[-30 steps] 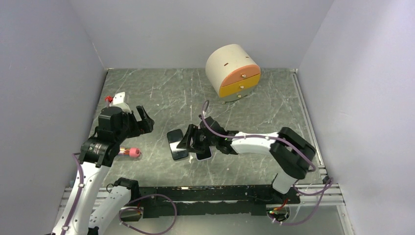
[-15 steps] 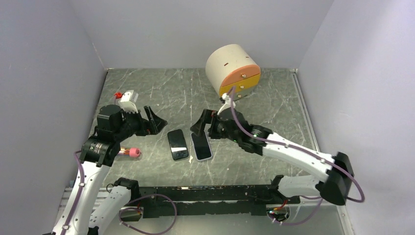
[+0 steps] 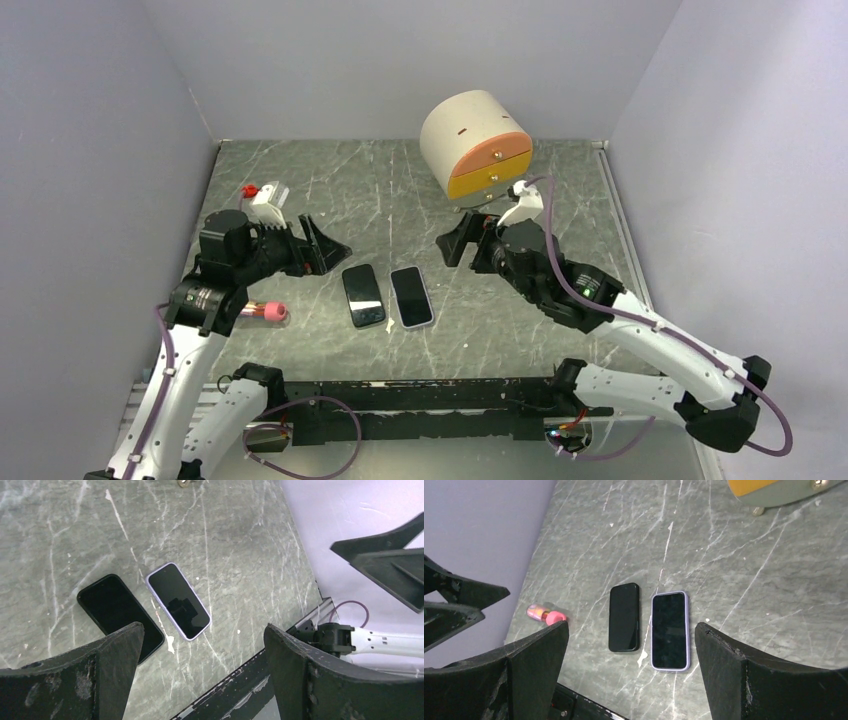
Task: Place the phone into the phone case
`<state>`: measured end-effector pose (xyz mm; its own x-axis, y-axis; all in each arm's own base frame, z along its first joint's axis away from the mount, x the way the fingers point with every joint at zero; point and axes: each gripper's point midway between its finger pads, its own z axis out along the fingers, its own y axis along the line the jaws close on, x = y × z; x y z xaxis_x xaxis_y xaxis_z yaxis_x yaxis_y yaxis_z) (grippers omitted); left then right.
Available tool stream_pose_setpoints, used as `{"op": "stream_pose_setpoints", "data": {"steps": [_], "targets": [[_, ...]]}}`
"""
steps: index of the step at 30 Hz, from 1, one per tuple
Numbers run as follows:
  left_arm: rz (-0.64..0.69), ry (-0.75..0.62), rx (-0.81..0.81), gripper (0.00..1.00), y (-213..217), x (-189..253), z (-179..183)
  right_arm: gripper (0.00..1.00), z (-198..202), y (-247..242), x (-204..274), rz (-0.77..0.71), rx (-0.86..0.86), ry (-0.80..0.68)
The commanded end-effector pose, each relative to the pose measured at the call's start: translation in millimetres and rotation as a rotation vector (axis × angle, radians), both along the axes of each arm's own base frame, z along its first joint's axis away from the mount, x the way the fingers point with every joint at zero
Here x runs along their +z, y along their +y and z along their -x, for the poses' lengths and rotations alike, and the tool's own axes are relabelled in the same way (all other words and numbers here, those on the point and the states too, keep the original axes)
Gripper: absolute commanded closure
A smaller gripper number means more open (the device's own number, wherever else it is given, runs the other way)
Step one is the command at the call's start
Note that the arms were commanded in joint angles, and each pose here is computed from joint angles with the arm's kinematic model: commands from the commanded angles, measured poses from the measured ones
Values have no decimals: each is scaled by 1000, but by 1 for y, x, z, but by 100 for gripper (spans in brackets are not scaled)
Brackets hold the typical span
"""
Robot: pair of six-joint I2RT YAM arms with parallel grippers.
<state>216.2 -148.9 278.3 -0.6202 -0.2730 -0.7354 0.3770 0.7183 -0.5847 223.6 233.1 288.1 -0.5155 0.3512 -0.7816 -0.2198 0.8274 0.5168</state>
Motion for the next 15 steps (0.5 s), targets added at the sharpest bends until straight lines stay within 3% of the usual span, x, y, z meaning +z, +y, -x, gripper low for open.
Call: {"op": "stream_pose_setpoints", "data": {"steps": [1,15], "targets": [[-17,-24,82,6,11,11,-6,1,6,0,29,-6,77,-108],[-1,-38,54,6,7,5,0,1,9,-3,27,-79,71,-143]]}}
